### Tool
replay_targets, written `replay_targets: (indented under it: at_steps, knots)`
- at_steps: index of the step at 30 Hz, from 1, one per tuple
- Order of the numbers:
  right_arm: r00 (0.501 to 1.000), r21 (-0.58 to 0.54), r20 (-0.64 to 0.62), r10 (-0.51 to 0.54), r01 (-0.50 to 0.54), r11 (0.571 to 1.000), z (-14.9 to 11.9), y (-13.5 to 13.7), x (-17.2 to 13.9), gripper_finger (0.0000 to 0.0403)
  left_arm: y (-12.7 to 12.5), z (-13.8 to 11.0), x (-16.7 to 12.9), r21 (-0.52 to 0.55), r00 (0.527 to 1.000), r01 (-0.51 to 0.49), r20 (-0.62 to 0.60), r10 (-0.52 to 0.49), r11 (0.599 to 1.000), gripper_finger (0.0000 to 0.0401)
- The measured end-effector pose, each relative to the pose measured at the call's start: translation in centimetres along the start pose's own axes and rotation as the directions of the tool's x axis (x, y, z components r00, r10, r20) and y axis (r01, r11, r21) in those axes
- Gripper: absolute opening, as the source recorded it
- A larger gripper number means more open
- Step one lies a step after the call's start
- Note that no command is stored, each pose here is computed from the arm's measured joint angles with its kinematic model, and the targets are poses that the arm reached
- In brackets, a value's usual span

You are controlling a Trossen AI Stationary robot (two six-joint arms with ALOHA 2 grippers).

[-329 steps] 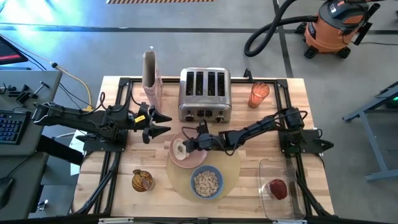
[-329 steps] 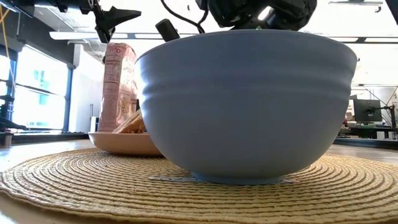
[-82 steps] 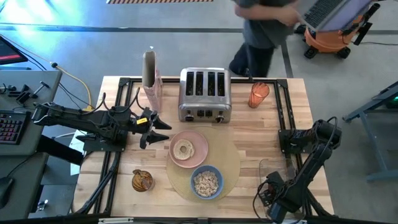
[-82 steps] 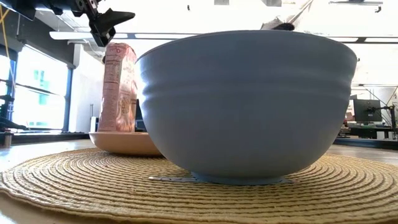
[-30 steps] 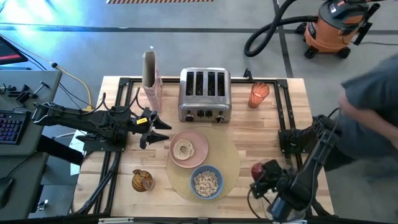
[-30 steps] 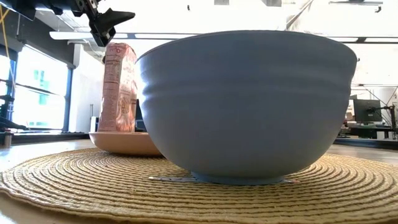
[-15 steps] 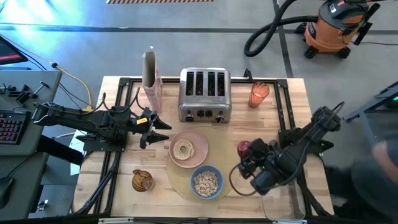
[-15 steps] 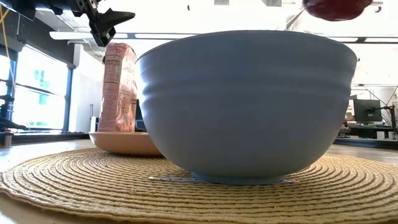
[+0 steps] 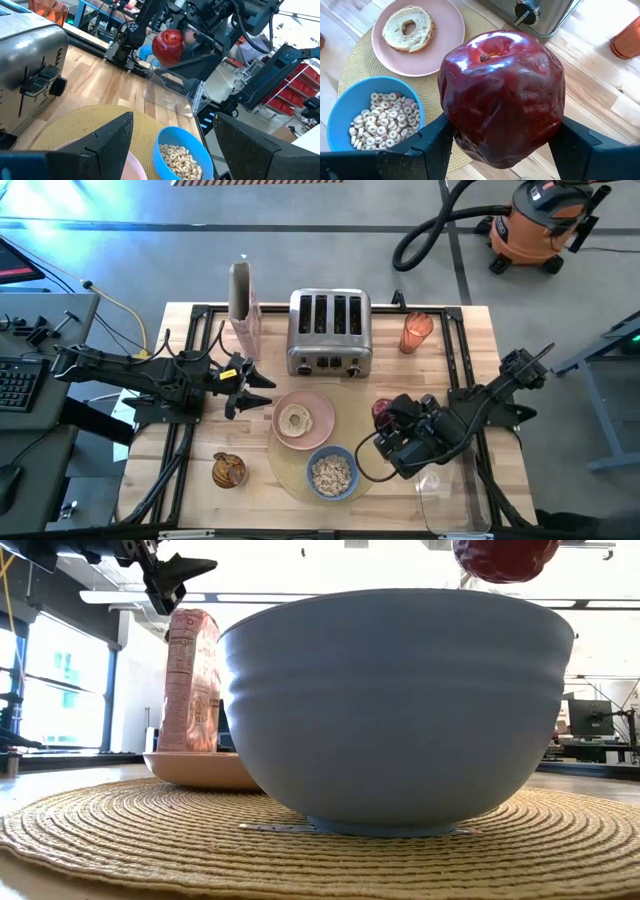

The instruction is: Arrange a breakfast setting

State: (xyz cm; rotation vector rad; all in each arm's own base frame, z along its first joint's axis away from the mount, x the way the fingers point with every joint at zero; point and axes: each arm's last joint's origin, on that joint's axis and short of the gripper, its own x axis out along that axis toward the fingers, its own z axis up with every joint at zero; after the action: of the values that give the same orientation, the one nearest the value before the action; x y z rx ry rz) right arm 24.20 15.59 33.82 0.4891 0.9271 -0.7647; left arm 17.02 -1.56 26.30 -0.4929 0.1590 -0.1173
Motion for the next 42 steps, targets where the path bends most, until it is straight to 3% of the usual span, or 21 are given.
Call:
replay_targets:
  at_steps: [18,24,29,42]
  knots:
    - [0.999,0.025,-0.019,0.038,-0.038,0.999,0.1,0.4,0.0,0.0245,0.0,0.0,0.0,0.001,1.0,0.0,0.0,0.0,1.0,0.0266]
    - [0.992,0.053,0.077,0.104,-0.108,0.993,0.6,1.2,0.1,0.0245,0.0,0.0,0.0,0.001,1.0,-0.001,-0.001,0.001,1.0,0.0266]
    - [0.985,0.061,0.146,0.096,-0.105,0.993,0.9,1.3,0.1,0.0245,0.0,0.0,0.0,0.0,1.0,-0.001,-0.001,0.001,1.0,0.0266]
    - [0.981,0.046,0.164,0.102,-0.111,0.993,1.8,1.4,0.5,0.0245,0.0,0.0,0.0,0.0,1.0,0.0,-0.001,0.0,1.0,0.0266]
